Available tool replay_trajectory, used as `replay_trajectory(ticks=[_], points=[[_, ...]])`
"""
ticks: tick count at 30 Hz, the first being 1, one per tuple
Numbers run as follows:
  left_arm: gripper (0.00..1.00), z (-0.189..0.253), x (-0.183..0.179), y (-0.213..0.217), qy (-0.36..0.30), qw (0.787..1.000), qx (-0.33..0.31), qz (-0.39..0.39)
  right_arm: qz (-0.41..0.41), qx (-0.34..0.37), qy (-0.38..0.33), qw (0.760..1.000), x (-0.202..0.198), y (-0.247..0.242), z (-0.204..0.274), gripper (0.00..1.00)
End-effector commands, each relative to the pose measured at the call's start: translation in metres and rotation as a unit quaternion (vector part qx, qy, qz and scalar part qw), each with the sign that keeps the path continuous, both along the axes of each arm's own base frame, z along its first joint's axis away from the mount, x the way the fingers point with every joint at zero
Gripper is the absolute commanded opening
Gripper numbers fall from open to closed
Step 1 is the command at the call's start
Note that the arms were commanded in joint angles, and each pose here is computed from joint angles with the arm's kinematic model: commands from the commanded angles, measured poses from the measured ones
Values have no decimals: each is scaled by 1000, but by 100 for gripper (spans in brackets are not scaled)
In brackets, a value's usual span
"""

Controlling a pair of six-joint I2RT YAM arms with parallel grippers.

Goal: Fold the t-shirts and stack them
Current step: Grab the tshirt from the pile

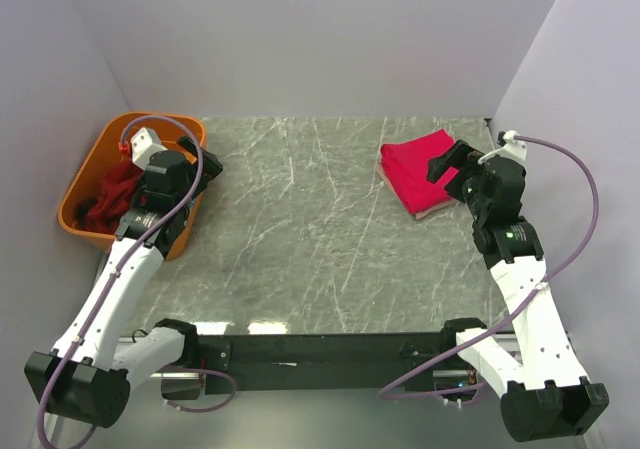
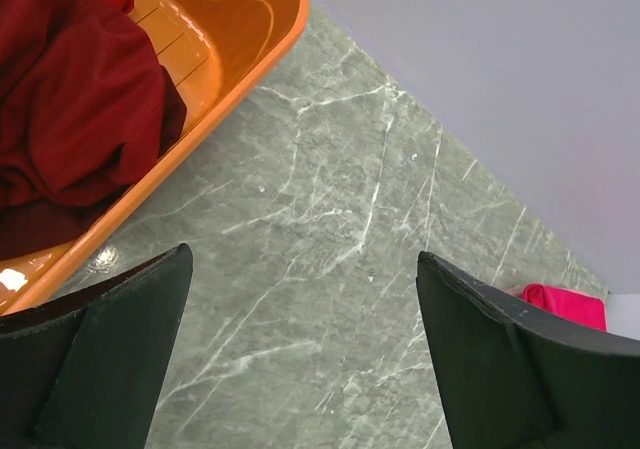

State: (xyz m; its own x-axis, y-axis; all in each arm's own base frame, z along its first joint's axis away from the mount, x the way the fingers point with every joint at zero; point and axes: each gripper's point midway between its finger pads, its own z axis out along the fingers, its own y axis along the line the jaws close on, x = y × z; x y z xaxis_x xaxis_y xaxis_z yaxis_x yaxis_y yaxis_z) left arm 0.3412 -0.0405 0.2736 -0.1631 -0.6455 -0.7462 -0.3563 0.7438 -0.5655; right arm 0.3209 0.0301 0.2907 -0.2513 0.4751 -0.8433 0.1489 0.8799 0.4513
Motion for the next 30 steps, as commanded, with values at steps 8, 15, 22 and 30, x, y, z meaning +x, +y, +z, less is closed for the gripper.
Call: replay_trajectory(ticks=[8, 15, 22, 30], points=[[99, 28, 17, 22, -11, 998, 27, 57, -8, 12, -36, 999, 2, -1, 21, 100], [99, 10, 30, 73, 48, 989, 31, 134, -22, 20, -69, 997, -2, -5, 25, 100], [100, -37, 30, 150, 137, 963, 36, 229, 22, 2, -41, 999, 6, 7, 10, 100], [99, -67, 45, 170, 185, 956, 38, 226, 40, -5, 17, 999, 25, 13, -15, 100]])
